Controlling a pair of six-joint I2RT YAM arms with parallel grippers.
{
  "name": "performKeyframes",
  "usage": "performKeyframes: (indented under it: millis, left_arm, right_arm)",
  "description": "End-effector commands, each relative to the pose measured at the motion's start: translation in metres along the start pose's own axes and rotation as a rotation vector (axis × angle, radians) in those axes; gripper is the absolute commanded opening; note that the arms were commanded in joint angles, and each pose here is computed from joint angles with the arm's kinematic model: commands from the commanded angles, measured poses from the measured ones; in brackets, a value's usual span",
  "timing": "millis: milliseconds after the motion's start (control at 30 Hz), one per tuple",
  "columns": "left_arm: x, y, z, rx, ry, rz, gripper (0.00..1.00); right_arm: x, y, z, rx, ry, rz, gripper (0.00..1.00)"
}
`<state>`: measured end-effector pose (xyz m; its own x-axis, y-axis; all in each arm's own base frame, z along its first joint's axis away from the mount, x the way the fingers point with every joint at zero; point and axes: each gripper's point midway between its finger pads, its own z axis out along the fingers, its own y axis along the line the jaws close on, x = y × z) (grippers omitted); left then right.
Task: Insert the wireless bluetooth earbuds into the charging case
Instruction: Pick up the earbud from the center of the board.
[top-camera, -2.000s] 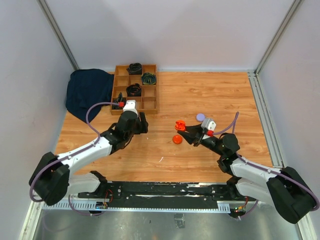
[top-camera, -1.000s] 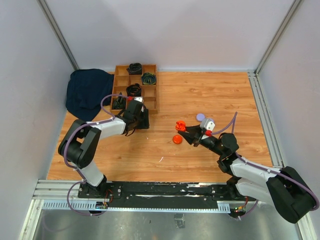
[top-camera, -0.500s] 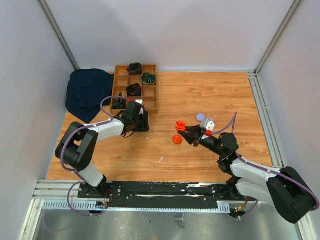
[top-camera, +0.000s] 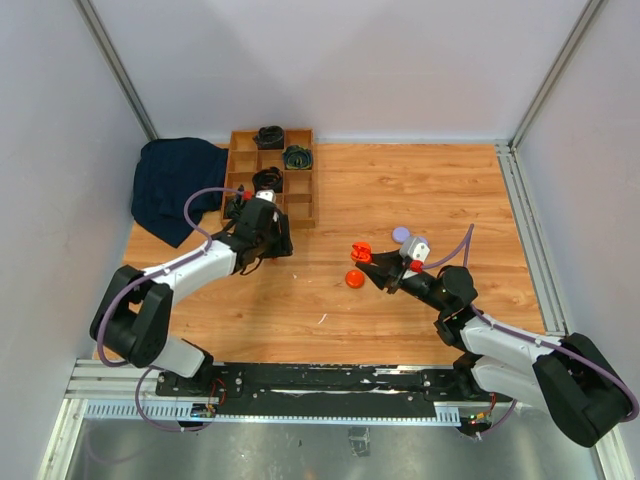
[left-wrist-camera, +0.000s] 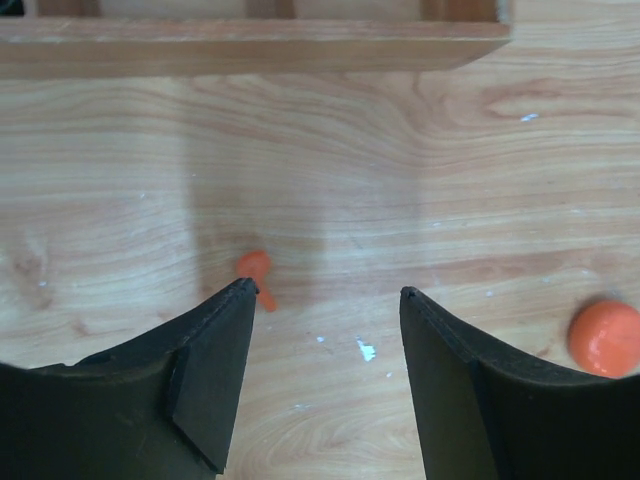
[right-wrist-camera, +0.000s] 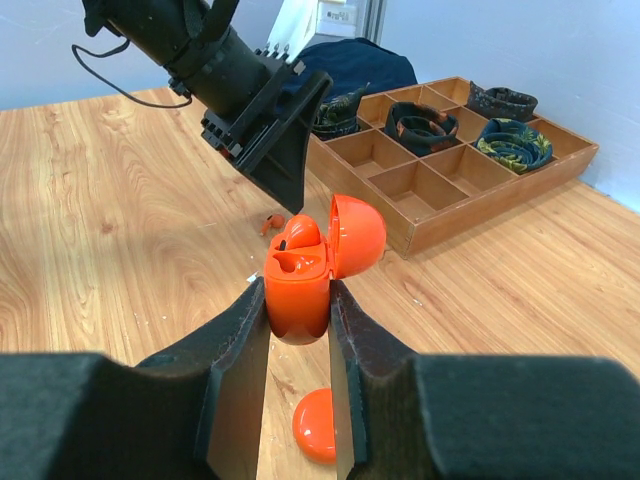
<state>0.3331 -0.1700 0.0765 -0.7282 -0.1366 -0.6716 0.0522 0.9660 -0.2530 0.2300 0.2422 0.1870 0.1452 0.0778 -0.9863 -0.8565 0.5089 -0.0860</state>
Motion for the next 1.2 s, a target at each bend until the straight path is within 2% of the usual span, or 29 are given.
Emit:
performKeyframes:
  millis: [0, 133, 633, 1167]
  left_arm:
    - [0.008, 0.026, 0.005, -0.136, 0.029, -0.014, 0.65]
    - [0.016, 0.033, 0.014, -0.179, 0.056, -0.015, 0.63]
    - [0.027, 0.039, 0.034, -0.214, 0.112, 0.011, 0.42]
    - [0.042, 0.036, 0.043, -0.188, 0.178, 0.035, 0.34]
  right_arm:
    - [-0.007, -0.001, 0.002, 0.002, -0.023, -0.035, 0.16]
    - [-0.007, -0.001, 0.002, 0.003, -0.022, -0.036, 0.16]
    - [-0.008, -0.001, 0.001, 0.003, -0.021, -0.041, 0.16]
    - [-0.009, -0.001, 0.001, 0.005, -0.019, -0.042, 0.16]
